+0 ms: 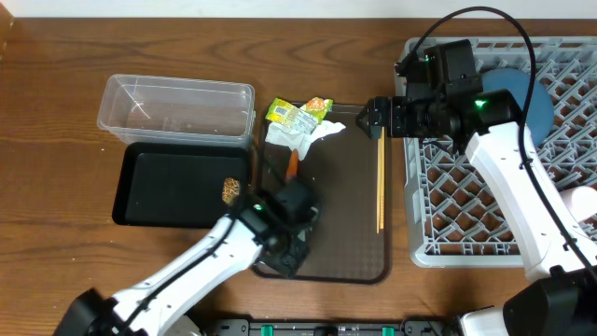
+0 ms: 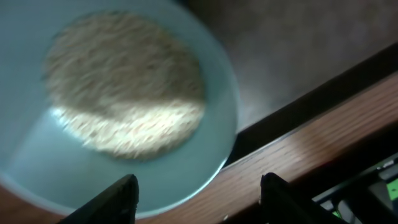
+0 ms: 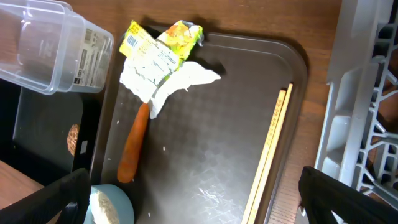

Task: Sort waste into correct bins and load items into the dishwasher rack
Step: 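Grasp the light-blue rice bowl with the left gripper and lift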

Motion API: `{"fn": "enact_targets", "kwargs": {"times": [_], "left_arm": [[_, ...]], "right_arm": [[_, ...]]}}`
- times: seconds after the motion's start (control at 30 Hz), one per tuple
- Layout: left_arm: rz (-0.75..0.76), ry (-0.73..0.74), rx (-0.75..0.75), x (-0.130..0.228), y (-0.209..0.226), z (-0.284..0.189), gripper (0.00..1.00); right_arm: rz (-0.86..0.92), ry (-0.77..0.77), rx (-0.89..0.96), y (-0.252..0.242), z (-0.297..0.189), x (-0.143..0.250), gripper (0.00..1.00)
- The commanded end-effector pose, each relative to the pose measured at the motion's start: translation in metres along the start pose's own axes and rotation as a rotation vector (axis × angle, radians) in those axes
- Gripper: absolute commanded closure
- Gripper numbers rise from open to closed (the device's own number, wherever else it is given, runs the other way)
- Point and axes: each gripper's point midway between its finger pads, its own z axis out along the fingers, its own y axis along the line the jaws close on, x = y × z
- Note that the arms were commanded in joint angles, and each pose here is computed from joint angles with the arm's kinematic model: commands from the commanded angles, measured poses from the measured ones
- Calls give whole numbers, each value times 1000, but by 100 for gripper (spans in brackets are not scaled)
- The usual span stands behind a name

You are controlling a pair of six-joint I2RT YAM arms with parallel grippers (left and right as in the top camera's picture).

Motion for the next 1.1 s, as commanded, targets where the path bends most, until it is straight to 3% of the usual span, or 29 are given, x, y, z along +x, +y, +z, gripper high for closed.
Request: {"fn": "enact_targets", "kwargs": {"times": [0.0,0.1,0.23,0.33,0.4,1.07], "left_arm": [[62,42,-56,2,2,13,36],[67,91,-111,4,10,27,44],[71,121,-114,3,11,37,72],[72,98,-82,-4,5,39,81],[74,81,-77,-8,4,39,94],[106,103,-79,-7,6,55,93]], "right_arm": [[22,-5,7,1,0,-1,1],[23,0,8,1,0,0,1],[21,-4,7,1,0,-1,1],[21,-4,7,1,0,-1,1],[21,-4,7,1,0,-1,1],[21,-8,21,-2,0,-2,1]]}}
